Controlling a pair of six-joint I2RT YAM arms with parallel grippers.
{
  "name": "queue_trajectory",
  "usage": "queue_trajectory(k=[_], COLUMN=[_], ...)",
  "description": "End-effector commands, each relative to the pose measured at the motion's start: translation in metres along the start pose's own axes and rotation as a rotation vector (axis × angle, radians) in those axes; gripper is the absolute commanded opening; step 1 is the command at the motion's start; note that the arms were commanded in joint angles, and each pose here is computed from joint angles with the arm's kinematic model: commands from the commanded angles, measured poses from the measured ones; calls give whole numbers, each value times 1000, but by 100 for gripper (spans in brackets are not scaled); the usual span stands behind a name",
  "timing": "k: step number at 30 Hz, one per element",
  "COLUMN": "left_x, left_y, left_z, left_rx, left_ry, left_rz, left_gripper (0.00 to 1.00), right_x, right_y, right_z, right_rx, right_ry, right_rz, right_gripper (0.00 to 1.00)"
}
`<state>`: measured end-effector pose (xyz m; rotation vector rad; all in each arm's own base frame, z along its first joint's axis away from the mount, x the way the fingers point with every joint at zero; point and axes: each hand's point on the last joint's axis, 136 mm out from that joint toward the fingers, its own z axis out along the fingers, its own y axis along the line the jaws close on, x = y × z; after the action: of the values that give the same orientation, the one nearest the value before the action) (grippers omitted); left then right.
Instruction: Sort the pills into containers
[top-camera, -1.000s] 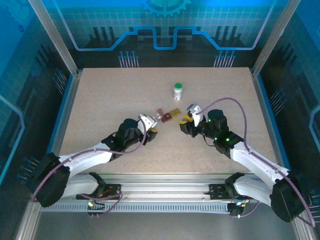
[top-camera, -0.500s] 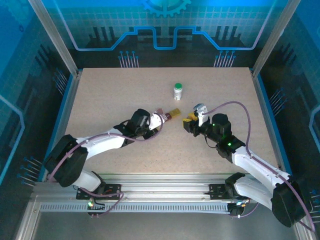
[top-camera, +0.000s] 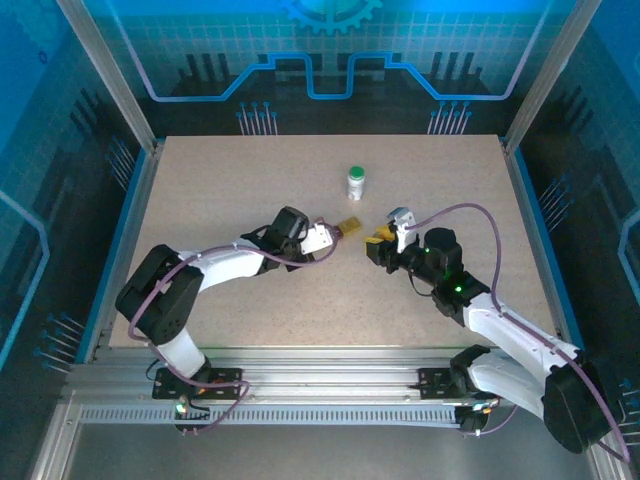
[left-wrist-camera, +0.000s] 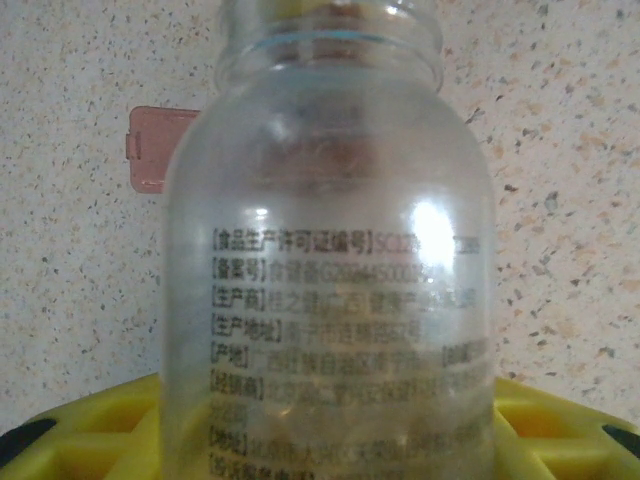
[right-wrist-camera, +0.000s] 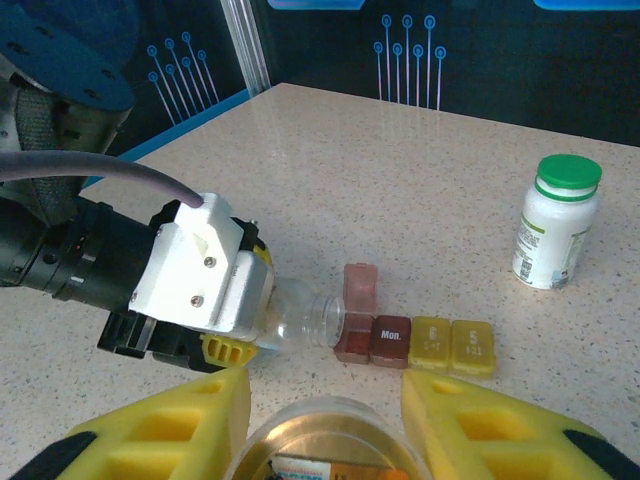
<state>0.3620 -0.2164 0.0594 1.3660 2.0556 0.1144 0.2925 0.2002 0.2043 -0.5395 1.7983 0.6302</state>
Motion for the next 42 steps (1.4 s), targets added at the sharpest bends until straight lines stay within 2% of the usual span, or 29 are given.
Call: queue_trajectory(k=[1, 15, 42], left_x=[5, 10, 6], left_y=[9, 22, 41], left_z=[1, 9, 11], left_rx=[-1, 8, -3], left_ry=[57, 157, 262], left_rz=[80, 197, 353], left_gripper=[0, 0, 0], right_x=[-6, -7, -8], right_y=[-4, -2, 0], right_z=[0, 0, -2], right_rx=[4, -1, -11], right_ry=[-34, -32, -37], right_rz=[6, 11, 24], right_gripper=[18, 19, 19])
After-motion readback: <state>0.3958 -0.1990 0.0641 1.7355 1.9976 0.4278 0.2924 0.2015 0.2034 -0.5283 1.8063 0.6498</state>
